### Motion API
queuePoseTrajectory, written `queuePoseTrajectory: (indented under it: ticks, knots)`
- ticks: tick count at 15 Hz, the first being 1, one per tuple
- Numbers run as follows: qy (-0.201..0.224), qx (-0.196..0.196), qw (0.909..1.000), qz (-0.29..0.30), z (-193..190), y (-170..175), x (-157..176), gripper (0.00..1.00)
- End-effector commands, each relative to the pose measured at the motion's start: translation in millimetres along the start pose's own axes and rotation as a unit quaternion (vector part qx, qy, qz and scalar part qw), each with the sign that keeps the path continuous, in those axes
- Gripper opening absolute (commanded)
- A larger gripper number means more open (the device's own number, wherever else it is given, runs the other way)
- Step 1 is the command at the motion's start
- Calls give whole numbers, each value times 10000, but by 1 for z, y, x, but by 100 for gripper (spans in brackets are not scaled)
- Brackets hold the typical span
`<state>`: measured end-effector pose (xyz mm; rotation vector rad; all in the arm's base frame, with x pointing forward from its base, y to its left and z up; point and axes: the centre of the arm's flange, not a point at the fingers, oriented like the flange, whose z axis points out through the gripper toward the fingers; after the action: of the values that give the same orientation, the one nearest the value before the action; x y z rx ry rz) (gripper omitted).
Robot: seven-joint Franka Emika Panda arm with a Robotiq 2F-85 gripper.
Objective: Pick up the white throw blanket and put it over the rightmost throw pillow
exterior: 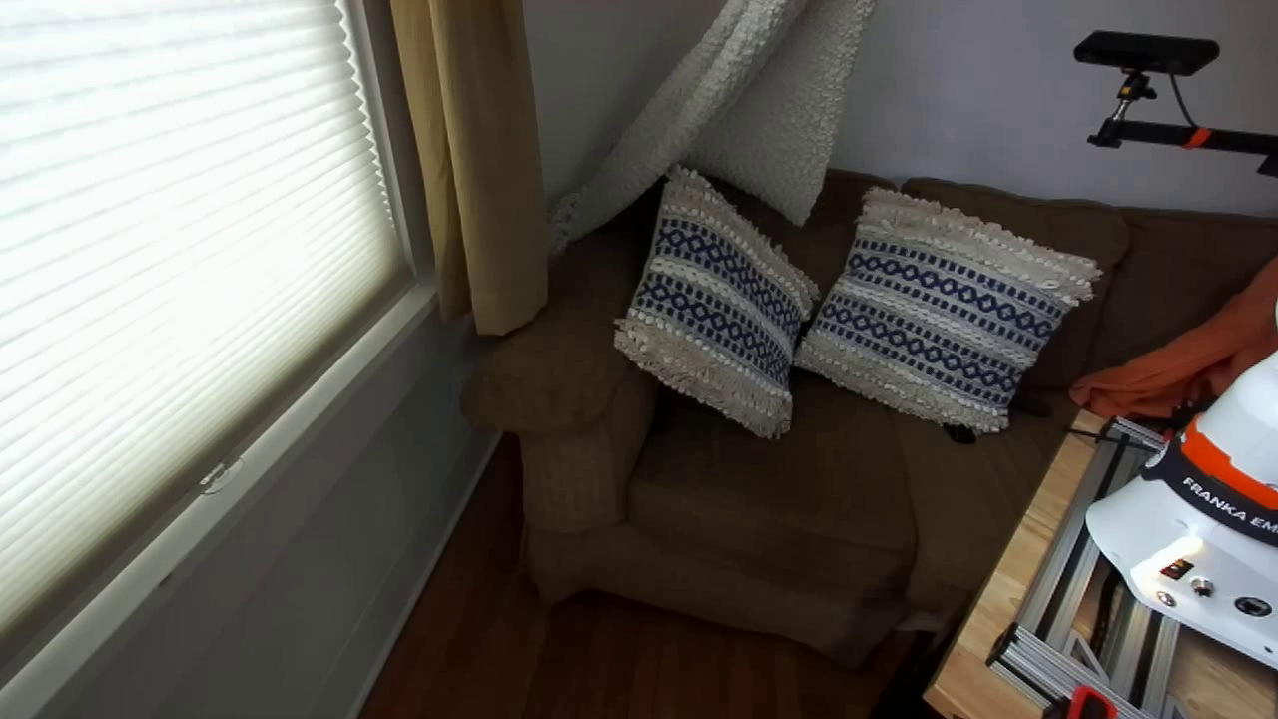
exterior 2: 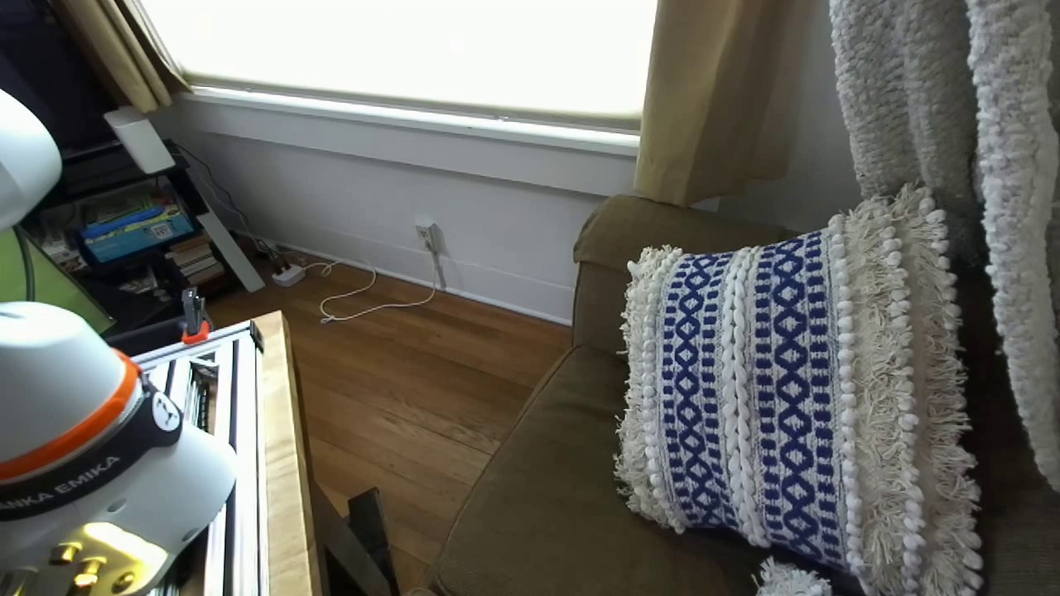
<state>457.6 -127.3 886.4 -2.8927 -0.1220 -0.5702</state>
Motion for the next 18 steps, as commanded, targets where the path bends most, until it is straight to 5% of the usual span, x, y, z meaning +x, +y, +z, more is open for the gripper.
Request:
queuePoseTrajectory:
  ticks: [1,6,7,18]
  knots:
    - [130,70,9983,-566,-51,-22,-39,1]
    - [93,-42,9914,-1307,-70,-4,-61,1]
    - [100,-67,9943,-1059,-48,-15,-39,3]
    - [62,-83,9925,-1214,-50,-1,-45,3]
